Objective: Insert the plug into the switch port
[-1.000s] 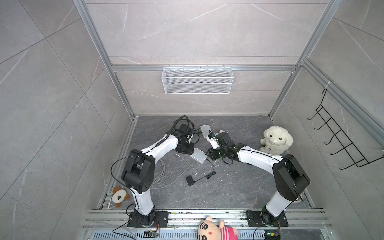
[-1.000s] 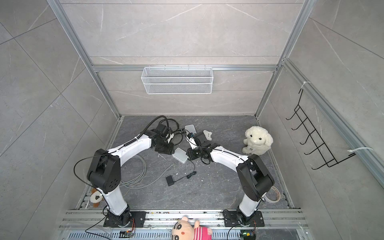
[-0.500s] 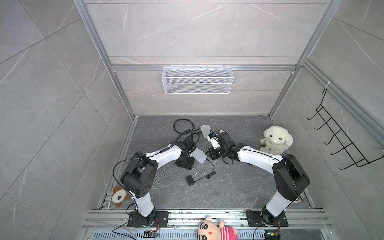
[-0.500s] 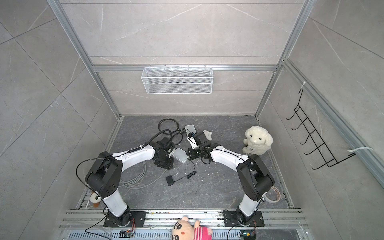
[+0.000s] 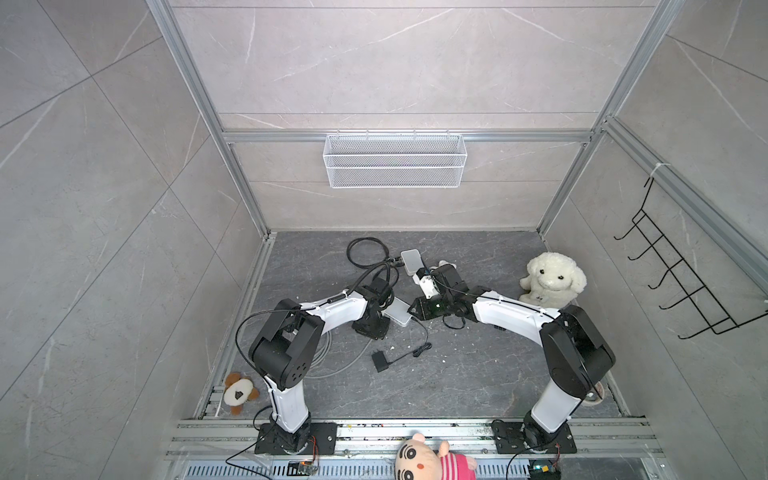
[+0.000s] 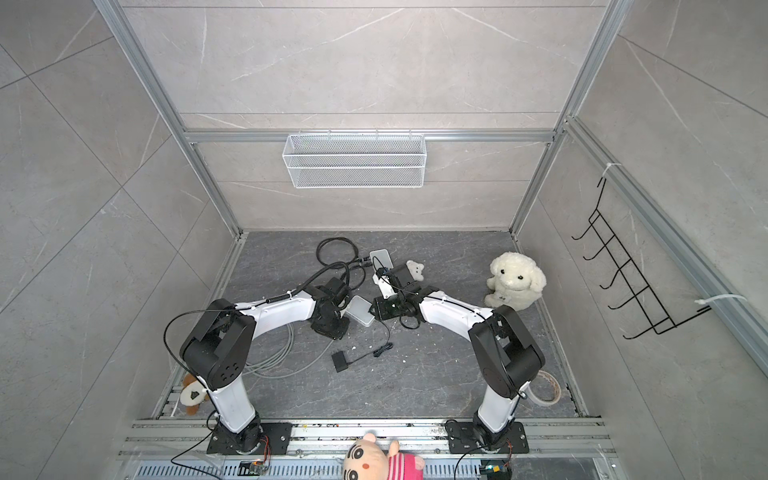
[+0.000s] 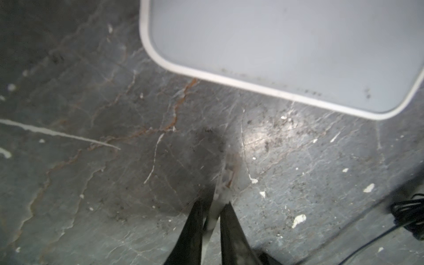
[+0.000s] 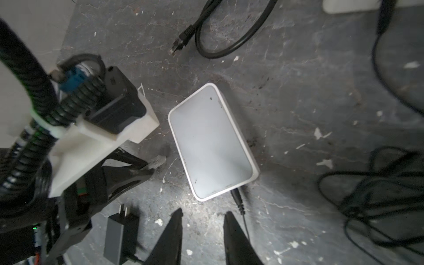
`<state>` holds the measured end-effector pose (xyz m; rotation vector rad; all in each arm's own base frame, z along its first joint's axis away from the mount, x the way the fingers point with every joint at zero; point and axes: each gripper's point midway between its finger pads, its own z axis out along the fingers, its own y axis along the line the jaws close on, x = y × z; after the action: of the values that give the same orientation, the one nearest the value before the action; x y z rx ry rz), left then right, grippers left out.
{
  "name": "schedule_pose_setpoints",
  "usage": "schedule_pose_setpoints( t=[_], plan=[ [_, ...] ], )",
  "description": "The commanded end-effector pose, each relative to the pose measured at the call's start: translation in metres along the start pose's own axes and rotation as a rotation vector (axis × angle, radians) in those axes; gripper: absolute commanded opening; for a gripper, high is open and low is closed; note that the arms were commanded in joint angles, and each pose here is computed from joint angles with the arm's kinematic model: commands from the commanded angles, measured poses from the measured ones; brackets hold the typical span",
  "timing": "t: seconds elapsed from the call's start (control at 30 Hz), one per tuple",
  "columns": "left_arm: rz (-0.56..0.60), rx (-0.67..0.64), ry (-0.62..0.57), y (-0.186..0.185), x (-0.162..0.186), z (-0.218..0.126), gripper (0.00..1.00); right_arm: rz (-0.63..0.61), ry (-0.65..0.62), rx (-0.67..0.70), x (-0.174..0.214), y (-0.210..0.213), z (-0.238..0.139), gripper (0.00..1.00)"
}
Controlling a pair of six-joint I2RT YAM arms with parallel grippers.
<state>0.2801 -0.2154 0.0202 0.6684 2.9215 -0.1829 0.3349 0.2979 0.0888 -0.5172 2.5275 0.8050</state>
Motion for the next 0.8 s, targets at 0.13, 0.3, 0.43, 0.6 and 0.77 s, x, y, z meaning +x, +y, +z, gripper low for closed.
schedule_pose_setpoints(
  t=[0.13,0.3,0.43,0.6,0.77],
  plan=[
    [0.167,0.102,-0.162,-0.022,-0.037,-0.026,0.13,0.213,0.030,-0.205,-0.017,0.026,0.011,0.34],
    [0.194,0.163,-0.195,-0.028,-0.038,-0.034,0.13,0.297,0.038,-0.249,-0.018,0.026,0.022,0.34],
    [0.173,0.248,-0.211,-0.030,-0.036,-0.037,0.13,0.352,0.051,-0.284,-0.011,0.021,0.031,0.34],
    [0.173,0.359,-0.204,-0.039,-0.033,-0.041,0.12,0.336,0.014,-0.385,-0.017,0.032,0.030,0.35],
    [0.176,0.437,-0.204,-0.046,-0.031,-0.047,0.11,0.364,0.010,-0.436,-0.020,0.033,0.035,0.35]
  ],
)
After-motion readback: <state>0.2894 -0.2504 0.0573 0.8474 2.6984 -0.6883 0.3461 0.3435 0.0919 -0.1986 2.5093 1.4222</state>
